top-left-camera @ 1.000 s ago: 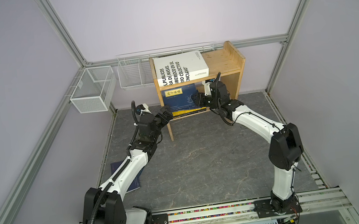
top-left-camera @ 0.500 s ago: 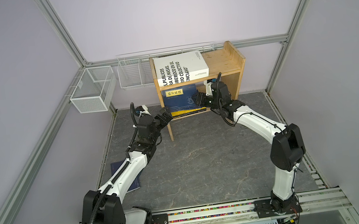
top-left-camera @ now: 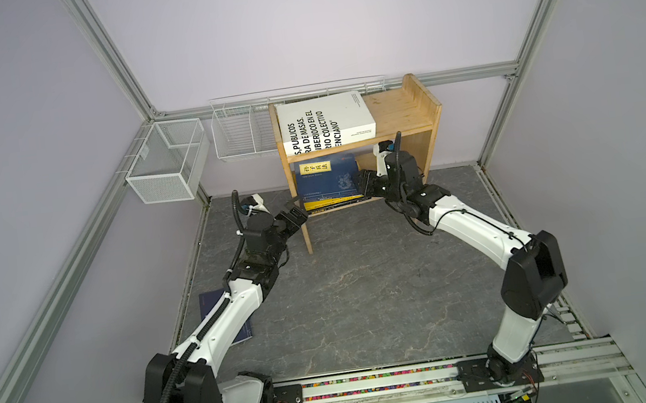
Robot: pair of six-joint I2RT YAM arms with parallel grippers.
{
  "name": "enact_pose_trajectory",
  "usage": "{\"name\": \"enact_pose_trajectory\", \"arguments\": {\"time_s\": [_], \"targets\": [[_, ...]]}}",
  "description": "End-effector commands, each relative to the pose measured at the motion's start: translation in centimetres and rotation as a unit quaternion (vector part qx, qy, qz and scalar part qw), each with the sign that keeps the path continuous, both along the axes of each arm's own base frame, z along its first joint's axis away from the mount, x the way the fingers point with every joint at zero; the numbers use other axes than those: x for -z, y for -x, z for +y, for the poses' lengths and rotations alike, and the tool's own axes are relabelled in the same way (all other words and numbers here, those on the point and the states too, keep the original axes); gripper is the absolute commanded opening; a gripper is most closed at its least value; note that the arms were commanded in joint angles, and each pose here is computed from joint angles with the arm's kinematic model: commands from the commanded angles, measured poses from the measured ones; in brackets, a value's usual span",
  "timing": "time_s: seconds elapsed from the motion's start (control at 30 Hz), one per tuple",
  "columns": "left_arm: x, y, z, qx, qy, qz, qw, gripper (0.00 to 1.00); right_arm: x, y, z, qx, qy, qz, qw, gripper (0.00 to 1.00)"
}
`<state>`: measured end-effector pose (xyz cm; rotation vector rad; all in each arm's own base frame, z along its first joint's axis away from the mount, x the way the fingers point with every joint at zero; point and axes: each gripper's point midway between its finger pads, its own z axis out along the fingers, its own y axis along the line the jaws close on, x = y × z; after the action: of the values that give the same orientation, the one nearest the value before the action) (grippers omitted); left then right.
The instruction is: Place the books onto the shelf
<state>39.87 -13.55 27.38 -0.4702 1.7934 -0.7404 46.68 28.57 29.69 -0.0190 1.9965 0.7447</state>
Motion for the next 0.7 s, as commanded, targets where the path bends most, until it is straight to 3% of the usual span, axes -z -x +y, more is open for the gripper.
{"name": "enact_pose_trajectory", "arguments": {"time_s": [0.0, 0.1, 0.33, 0.4, 0.5, 0.6, 0.67], "targets": [[3.3, 1.7, 5.0, -0.090, -0.023, 0.052, 0.994, 0.99, -3.4, 1.7, -1.2, 0.004, -0.008, -0.044, 0.999, 0.60], [7.0, 3.4, 10.1, -0.168, -0.018, 0.109, 0.980, 0.99, -4.4, 3.7, -1.3, -0.014, -0.001, -0.056, 0.998, 0.64], [13.6, 7.6, 21.3, -0.346, 0.014, 0.197, 0.917, 1.00, -3.4, 9.2, -0.5, -0.067, 0.030, -0.050, 0.996, 0.82], [15.0, 8.4, 23.4, -0.375, 0.019, 0.218, 0.901, 0.99, -2.7, 10.6, -0.4, -0.081, 0.035, -0.041, 0.995, 0.93], [16.7, 9.2, 26.0, -0.405, 0.036, 0.242, 0.881, 0.99, -1.2, 12.6, -0.7, -0.093, 0.042, -0.023, 0.995, 0.99], [17.5, 10.0, 28.4, -0.438, 0.042, 0.247, 0.863, 1.00, 0.2, 14.1, -1.4, -0.092, 0.045, -0.005, 0.995, 0.96], [17.7, 9.8, 29.3, -0.443, 0.041, 0.244, 0.862, 0.99, 1.1, 15.0, -1.7, -0.092, 0.046, 0.007, 0.995, 0.90]]}}
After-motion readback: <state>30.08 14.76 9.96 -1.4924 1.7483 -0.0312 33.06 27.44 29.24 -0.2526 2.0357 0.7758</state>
